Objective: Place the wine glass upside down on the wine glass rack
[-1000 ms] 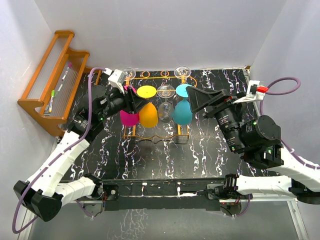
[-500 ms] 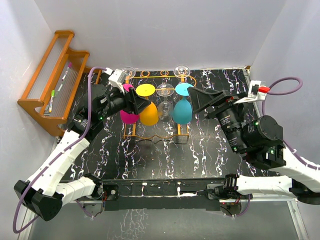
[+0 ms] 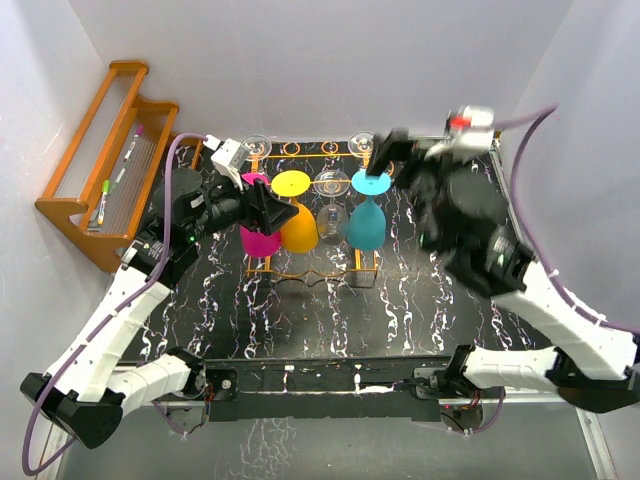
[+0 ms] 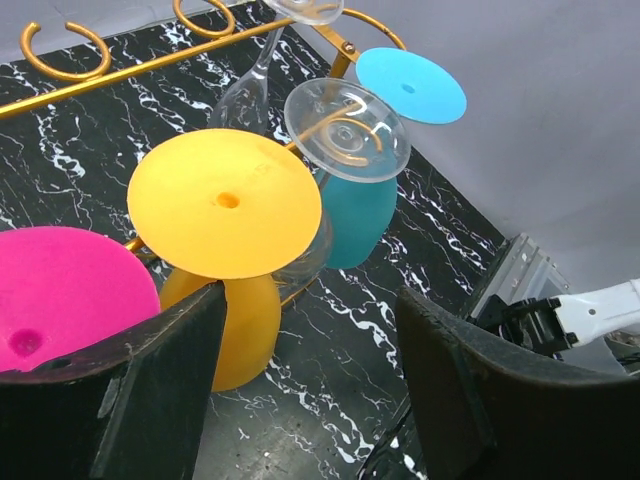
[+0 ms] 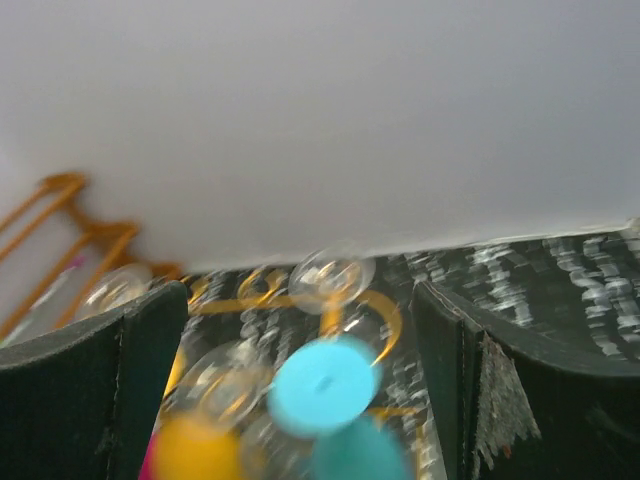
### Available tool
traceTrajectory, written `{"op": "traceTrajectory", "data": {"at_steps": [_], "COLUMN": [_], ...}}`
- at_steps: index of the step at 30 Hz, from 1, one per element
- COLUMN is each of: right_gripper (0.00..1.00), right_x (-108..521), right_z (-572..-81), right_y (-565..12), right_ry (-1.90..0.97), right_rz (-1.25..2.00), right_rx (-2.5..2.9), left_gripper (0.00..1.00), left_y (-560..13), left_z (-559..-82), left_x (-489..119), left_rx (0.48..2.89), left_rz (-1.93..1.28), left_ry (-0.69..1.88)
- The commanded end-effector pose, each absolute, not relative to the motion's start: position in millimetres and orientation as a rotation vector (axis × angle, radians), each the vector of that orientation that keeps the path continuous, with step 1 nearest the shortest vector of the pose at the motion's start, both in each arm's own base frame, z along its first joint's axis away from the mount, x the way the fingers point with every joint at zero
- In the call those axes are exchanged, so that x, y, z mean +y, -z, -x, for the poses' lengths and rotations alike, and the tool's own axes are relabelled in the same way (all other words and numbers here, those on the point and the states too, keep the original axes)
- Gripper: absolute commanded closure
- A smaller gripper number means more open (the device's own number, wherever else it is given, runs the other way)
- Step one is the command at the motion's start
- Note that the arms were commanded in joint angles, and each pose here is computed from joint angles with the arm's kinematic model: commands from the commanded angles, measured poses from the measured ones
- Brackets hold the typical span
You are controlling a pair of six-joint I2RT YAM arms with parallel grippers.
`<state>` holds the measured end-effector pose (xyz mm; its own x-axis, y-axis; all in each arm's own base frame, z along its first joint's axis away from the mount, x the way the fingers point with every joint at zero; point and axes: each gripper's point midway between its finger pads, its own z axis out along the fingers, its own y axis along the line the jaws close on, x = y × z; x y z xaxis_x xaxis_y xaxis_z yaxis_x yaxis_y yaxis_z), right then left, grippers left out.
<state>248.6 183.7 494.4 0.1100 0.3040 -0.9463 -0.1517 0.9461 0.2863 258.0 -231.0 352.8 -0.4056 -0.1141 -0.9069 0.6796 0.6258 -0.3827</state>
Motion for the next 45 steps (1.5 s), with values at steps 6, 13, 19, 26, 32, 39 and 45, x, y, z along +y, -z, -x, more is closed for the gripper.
{"op": "traceTrajectory", "data": {"at_steps": [6, 13, 19, 26, 32, 39, 45], "right_gripper": [0.02, 0.02, 0.02, 0.02, 0.02, 0.02, 0.02], "right_x": [65, -1, -27, -39, -37, -31, -23], "right_z": [-381, -414, -404, -371, -364, -364, -363], "right_y": [-488, -401, -283, -238, -245, -221, -210], "right_ry": [-0.28, -0.258, -0.195, -0.064, -0.102, -0.089, -0.129], "right_rz": [-0.277, -0.485, -0.899, -0.969, -0.954, -0.928, -0.925], "right_rx": [1.512, 1.689, 1.92, 1.995, 1.938, 2.059, 2.092], "left_gripper": [0.31, 0.3, 0.28, 0.24, 0.05, 0.03, 0.03], "left_y": [-401, -437, -473, -490, -425, -346, -351], "left_z": [-235, -225, -224, -283, -321, -320, -310], "left_x": [-222, -209, -187, -76, 12, 32, 31], "left_rx": [1.665, 1.556, 1.429, 1.394, 1.7, 2.199, 2.124], "left_rz": [-0.509, -0.551, -0.568, -0.317, -0.188, -0.032, 0.255], "left_ry": [0.961, 0.907, 0.736, 0.075, -0.416, -0.143, 0.091]}}
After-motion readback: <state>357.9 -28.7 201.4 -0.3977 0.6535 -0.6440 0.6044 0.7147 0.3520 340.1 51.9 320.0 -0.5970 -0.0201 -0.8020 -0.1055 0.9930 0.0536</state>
